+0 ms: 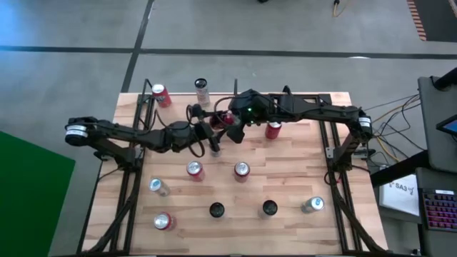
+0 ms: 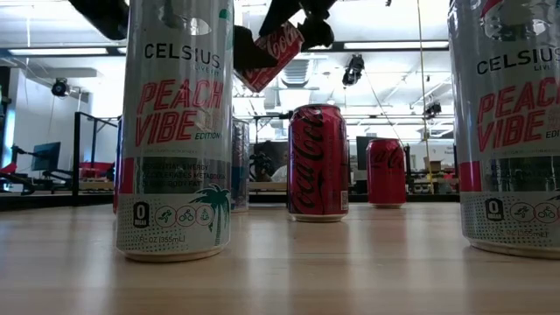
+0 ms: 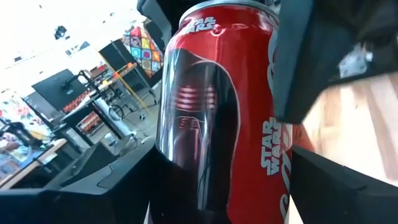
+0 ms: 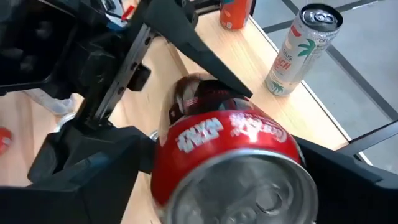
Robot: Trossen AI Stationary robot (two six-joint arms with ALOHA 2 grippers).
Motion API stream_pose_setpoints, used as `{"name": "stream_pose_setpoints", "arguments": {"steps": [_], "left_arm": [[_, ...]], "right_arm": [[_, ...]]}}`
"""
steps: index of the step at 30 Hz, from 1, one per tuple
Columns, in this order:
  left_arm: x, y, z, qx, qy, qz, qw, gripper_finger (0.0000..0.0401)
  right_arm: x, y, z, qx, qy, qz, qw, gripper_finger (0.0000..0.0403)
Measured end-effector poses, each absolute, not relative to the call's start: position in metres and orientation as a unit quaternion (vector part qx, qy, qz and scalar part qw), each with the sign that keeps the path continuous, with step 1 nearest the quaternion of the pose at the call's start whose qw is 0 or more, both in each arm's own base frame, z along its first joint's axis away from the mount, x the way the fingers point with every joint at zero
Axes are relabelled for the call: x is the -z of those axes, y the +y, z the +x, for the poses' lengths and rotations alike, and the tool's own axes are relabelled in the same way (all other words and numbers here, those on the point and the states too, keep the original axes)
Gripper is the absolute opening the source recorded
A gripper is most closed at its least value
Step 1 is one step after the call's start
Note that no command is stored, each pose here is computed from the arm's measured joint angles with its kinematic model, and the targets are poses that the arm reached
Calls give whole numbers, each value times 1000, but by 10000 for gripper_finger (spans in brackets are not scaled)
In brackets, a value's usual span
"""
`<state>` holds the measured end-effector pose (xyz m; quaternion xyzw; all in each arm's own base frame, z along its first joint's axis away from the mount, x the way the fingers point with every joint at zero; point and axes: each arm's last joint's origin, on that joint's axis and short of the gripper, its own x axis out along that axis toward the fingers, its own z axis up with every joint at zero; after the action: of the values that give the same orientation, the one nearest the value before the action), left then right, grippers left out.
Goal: Place canned beverage on shelf
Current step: Put the red white soda can on the shelf
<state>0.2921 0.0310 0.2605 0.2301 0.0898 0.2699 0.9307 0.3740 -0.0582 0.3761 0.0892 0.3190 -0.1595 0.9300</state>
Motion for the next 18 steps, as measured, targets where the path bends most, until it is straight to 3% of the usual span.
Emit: {"name": "stream_pose_setpoints", "arguments": {"steps": [8,12,18], "left_arm": [[-252,30,279,-270,60,192,941,289],[-261,26,268,-260,-1,173,950,289],[-272,12,246,-178,-113,153,965,289]], "right_arm": [[-412,-54,355,145,243,62,957,351],[-426,-52,342,141,222,45,964,352],[-427,-34,339,107,176,-1,978,352]]}}
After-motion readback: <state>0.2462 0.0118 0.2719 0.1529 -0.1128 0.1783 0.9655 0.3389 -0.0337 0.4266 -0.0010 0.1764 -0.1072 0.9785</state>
